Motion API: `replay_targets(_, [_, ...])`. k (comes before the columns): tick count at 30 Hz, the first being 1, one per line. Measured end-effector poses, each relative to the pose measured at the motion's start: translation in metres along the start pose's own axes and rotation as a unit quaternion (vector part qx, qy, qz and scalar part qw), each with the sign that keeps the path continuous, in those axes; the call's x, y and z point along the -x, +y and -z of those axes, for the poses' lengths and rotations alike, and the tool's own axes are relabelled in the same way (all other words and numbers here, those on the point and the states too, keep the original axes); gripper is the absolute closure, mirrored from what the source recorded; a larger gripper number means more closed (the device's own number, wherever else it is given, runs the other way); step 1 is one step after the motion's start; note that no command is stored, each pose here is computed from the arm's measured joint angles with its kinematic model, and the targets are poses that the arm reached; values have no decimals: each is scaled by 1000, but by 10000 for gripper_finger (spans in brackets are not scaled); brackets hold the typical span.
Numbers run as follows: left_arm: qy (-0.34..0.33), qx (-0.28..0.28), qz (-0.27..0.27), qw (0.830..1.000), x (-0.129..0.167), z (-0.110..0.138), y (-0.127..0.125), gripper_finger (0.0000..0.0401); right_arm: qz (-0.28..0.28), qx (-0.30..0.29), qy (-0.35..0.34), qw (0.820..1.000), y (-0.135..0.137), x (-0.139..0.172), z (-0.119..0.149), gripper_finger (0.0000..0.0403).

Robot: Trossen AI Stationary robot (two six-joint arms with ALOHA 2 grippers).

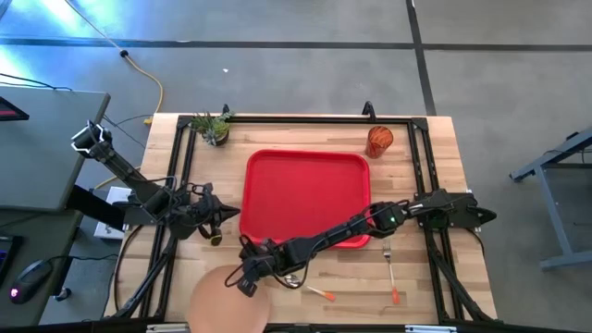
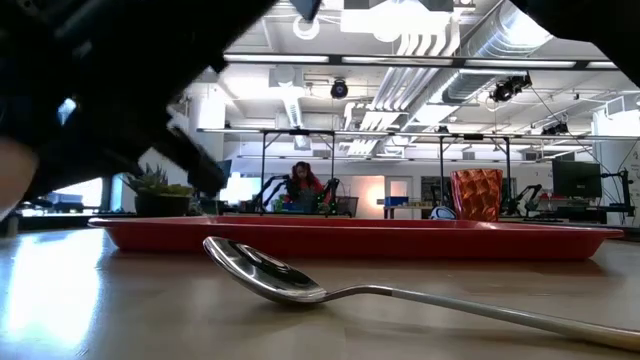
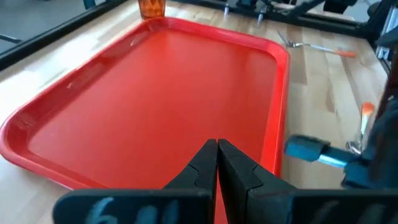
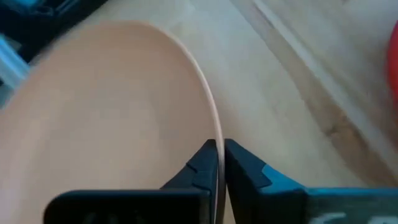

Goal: Pick and place plate/cup/fork/spoon on tray
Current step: Put the light brown plate on the red tray

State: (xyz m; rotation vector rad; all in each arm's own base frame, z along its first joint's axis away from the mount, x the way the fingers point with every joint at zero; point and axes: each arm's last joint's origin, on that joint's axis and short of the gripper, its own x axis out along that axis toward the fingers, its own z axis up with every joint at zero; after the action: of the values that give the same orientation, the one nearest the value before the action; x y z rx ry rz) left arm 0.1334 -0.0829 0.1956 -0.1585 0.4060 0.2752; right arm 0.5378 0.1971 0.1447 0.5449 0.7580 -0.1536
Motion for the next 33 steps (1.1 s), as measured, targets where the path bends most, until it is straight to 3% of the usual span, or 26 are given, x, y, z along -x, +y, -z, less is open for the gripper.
replay_targets(5, [-20,2,-3,1000,3,-1,-3,398,15,30,-10,999,6,28,-15,396])
replay_targets(12, [-34,1,6,999,11,-1,-5,398,163,60,-36,984,-6,77,-39,400])
replay_targets(23, [-40,-11,35,999,21,2,-11,398,332,42,-23,942,-50,153,-80,402])
replay_targets(29, [-39,-16,47,998,24,4,-13,398,446,17,-19,895,-82,207,-98,402])
replay_targets(33, [-37,-20,51,998,25,5,-14,398,441,-10,-48,896,-101,240,-112,403])
